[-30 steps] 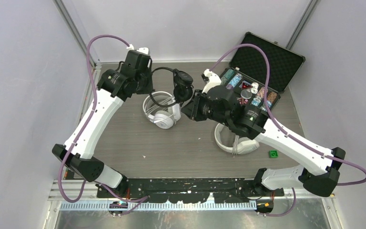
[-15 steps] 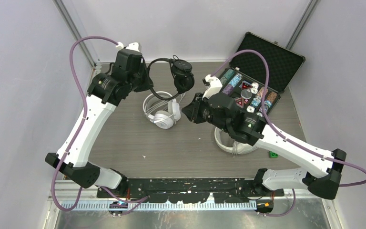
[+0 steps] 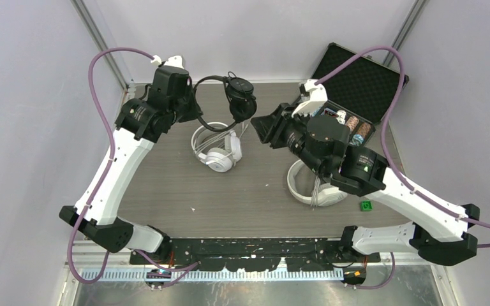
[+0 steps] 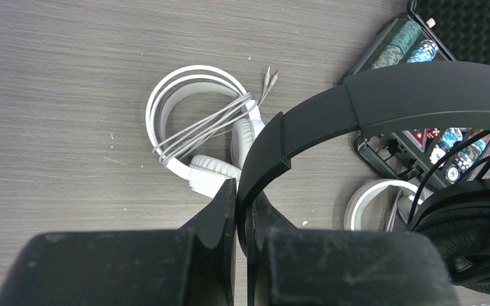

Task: Wrap the headphones
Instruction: Wrap the headphones cable around the headphones.

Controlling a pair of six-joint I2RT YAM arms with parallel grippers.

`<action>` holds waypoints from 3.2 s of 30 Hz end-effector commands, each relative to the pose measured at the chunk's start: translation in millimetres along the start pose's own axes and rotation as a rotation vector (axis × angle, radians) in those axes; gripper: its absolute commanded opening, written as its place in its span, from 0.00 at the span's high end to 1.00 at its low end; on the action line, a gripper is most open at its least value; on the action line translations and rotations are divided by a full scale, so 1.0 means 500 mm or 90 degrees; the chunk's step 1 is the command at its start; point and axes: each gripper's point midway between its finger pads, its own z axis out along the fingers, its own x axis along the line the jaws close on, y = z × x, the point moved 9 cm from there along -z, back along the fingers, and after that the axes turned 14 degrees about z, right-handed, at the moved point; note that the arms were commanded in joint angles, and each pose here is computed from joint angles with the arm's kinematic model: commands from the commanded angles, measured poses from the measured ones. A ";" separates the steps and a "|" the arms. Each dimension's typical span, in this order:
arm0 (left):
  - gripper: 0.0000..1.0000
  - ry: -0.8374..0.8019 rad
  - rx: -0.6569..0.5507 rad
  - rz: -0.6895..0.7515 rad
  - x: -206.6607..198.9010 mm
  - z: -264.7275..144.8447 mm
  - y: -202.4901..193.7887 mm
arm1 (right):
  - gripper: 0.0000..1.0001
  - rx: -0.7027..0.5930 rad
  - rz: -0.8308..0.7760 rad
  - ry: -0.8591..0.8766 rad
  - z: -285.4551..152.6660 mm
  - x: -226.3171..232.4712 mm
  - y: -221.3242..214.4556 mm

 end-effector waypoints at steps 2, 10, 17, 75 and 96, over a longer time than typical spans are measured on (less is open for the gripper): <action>1.00 -0.015 -0.087 -0.022 0.001 -0.032 0.048 | 0.63 -0.042 -0.004 -0.028 0.024 0.020 0.018; 1.00 -0.018 -0.093 -0.021 0.001 -0.035 0.050 | 0.66 -0.077 -0.002 -0.045 0.061 0.041 0.024; 1.00 -0.038 -0.093 -0.028 -0.004 -0.038 0.050 | 0.67 -0.097 -0.014 -0.111 0.081 0.022 0.014; 1.00 -0.120 0.003 0.001 0.012 0.000 -0.006 | 1.00 -0.131 -0.061 -0.214 0.031 -0.194 -0.002; 1.00 -0.422 -0.048 0.063 -0.019 -0.126 -0.002 | 1.00 -0.129 0.069 -0.318 0.125 -0.402 0.044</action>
